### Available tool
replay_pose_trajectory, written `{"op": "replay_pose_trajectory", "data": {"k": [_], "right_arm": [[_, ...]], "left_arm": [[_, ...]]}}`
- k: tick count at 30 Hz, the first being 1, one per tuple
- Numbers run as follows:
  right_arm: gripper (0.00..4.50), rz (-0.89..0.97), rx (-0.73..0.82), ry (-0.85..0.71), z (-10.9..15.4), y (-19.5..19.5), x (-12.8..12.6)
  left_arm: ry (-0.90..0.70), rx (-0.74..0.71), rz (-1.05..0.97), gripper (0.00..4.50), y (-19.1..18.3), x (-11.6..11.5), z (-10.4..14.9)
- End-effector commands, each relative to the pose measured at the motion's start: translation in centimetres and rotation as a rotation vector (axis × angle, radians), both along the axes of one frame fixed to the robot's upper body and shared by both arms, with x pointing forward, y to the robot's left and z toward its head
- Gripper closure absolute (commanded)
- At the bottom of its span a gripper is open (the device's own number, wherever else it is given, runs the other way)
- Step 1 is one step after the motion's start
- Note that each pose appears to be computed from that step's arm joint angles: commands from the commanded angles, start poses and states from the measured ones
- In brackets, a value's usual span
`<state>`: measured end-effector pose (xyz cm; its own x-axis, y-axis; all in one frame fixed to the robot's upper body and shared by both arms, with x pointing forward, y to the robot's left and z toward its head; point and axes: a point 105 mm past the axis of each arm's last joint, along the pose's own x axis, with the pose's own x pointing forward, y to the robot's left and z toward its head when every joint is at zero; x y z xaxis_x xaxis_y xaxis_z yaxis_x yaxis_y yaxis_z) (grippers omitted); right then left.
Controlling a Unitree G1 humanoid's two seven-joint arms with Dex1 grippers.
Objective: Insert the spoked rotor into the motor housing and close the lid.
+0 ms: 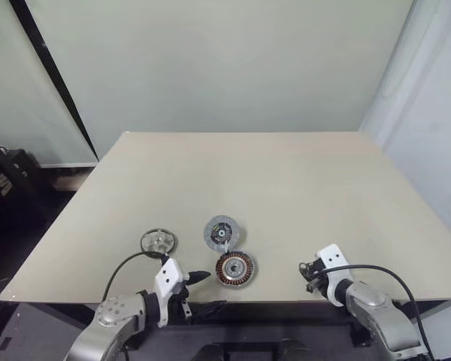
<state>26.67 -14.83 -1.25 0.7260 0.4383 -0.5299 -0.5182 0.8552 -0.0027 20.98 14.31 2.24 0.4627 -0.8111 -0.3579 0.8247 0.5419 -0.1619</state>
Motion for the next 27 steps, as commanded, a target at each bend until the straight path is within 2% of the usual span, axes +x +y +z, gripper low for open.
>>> {"op": "replay_pose_trajectory", "data": {"k": [1, 8, 16, 27], "right_arm": [[3.71, 0.058, 0.021, -0.115, 3.0, 1.6, 1.5], [3.71, 0.238, 0.051, -0.137, 4.6, 6.1, 1.7], [3.71, 0.406, 0.086, -0.101, 4.8, 11.9, 1.8], [3.71, 0.451, 0.085, -0.062, 3.9, 13.9, 1.3]], "left_arm": [[-0.065, -0.009, 0.047, 0.00, 0.8, 1.1, 1.1], [-0.100, 0.013, 0.106, 0.00, 2.4, 1.9, 1.1], [-0.101, 0.023, 0.103, 0.00, 2.7, 1.9, 0.9], [-0.108, 0.022, 0.094, 0.00, 2.4, 1.6, 0.9]]}}
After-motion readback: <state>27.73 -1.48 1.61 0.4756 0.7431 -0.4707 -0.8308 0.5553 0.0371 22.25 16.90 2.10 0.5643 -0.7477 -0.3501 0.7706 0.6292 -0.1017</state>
